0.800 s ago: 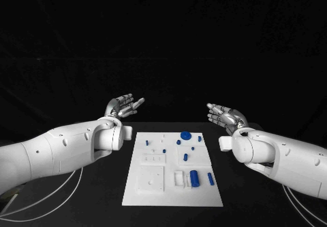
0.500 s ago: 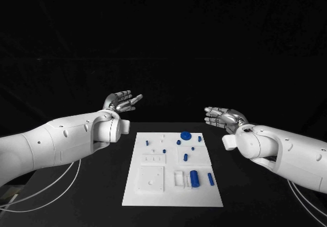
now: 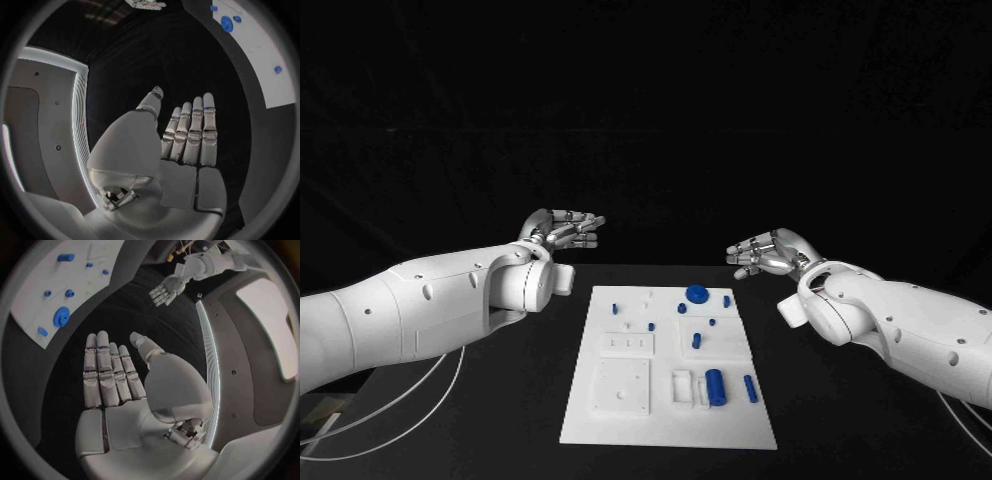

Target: Assemble the parts on the task board

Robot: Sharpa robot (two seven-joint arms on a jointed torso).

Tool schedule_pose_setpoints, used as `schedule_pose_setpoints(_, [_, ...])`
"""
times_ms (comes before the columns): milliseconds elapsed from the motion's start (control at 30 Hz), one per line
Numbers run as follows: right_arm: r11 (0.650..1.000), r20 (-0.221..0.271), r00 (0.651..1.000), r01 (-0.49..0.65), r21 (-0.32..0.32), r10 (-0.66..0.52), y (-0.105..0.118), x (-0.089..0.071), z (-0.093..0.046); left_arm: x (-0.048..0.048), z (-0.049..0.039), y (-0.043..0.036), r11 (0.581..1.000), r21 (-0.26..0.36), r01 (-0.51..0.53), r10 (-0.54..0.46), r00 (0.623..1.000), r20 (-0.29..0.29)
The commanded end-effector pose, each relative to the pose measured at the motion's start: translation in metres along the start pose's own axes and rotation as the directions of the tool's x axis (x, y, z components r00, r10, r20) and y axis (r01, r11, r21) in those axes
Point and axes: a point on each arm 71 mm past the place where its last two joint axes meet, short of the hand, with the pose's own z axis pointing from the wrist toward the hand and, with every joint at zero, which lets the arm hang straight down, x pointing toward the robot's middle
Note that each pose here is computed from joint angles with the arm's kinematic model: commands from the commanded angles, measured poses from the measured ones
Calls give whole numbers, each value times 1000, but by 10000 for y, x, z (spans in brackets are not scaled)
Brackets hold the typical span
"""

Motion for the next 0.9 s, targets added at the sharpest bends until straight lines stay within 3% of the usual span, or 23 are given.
schedule_pose_setpoints(33, [940,-48,948,306,-149,-316,112,67,42,61,-37,-67,1000,26,-3,5,996,-92])
schedule_pose_setpoints(367, [795,-71,806,558,-238,-587,273,192,169,121,-204,-209,998,60,3,7,986,-164])
schedule_pose_setpoints(667, [646,-73,650,724,-242,-756,355,341,266,222,-363,-303,997,72,25,-8,974,-225])
schedule_pose_setpoints(900, [542,-57,545,808,-233,-837,394,450,324,280,-428,-355,996,78,35,-15,968,-250])
